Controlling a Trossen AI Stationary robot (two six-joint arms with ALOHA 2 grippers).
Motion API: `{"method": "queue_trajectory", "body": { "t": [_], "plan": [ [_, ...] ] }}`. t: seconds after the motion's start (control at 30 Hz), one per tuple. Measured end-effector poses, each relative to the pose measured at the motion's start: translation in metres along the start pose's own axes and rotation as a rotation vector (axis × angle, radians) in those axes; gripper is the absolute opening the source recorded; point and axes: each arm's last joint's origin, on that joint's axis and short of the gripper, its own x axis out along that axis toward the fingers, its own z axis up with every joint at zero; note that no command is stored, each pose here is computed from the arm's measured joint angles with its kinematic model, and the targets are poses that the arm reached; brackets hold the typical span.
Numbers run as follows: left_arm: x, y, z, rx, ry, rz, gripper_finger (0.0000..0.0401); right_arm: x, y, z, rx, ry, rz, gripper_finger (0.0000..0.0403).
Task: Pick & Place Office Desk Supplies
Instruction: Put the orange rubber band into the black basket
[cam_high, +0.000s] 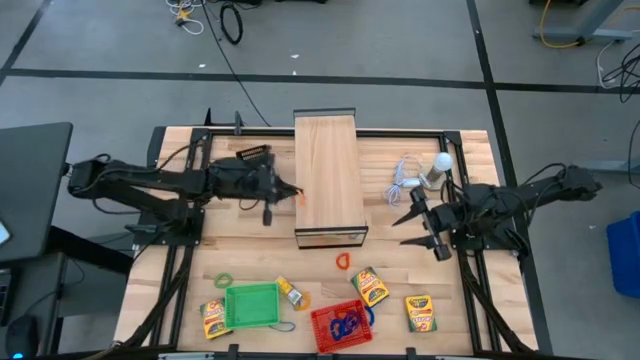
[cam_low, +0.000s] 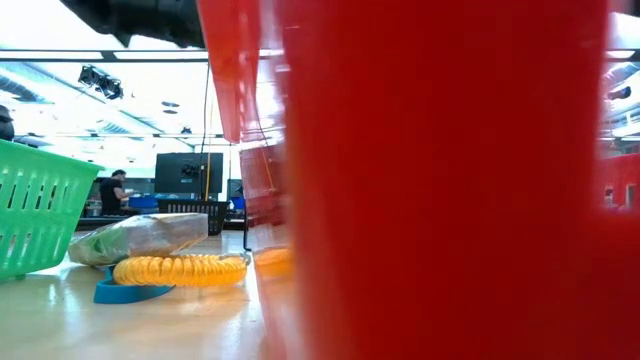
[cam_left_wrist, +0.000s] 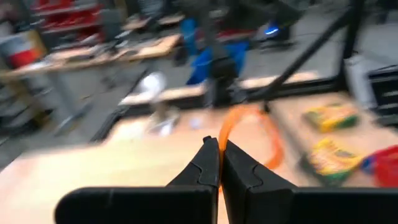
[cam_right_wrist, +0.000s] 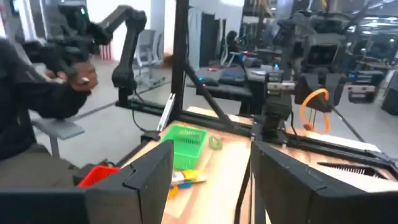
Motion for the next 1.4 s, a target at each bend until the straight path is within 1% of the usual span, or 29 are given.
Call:
{"method": "queue_trajectory", "body": {
  "t": [0.1, 0.2, 0.3, 0.37, 0.53, 0.6, 0.73, 0.83, 1.07, 1.23, 1.33, 1.4],
  "plan": [
    [-0.016, 0.009, -0.007, -0.026, 0.038, 0.131, 0.0004, -0.007, 0.001, -0.012, 0.019, 0.007, -0.022, 0.0222],
    [-0.032, 0.018, -0.016, -0.054, 0.108, 0.265, 0.0004, -0.009, 0.002, -0.019, 0.029, 0.007, -0.032, 0.0222],
    [-0.041, 0.025, -0.025, -0.107, 0.177, 0.382, 0.0004, -0.010, 0.002, -0.025, 0.030, -0.002, -0.037, 0.0222],
    [-0.043, 0.029, -0.033, -0.146, 0.232, 0.446, 0.0004, -0.009, 0.002, -0.031, 0.030, 0.004, -0.047, 0.0222],
    [-0.041, 0.038, -0.054, -0.203, 0.390, 0.584, 0.0004, -0.009, 0.002, -0.036, 0.030, 0.011, -0.074, 0.0222],
    [-0.038, 0.043, -0.061, -0.228, 0.426, 0.629, 0.0004, -0.009, 0.002, -0.038, 0.030, 0.020, -0.073, 0.0222],
    [-0.038, 0.055, -0.080, -0.281, 0.557, 0.713, 0.0004, -0.009, 0.002, -0.038, 0.029, 0.026, -0.072, 0.0222],
    [-0.036, 0.063, -0.093, -0.311, 0.633, 0.751, 0.0004, -0.009, 0.002, -0.038, 0.027, 0.028, -0.095, 0.0222],
    [-0.028, 0.071, -0.117, -0.321, 0.771, 0.759, 0.0004, -0.010, 0.000, -0.046, 0.034, 0.114, -0.183, 0.0222],
    [-0.024, 0.073, -0.129, -0.350, 0.827, 0.719, 0.0005, -0.010, -0.001, -0.047, 0.060, 0.120, -0.198, 0.0222],
    [-0.024, 0.074, -0.129, -0.352, 0.825, 0.738, 0.0026, -0.010, -0.001, -0.049, 0.067, 0.140, -0.197, 0.0222],
    [-0.023, 0.075, -0.127, -0.349, 0.794, 0.762, 0.0047, -0.011, 0.000, -0.051, 0.071, 0.165, -0.195, 0.0222]
  ]
}}
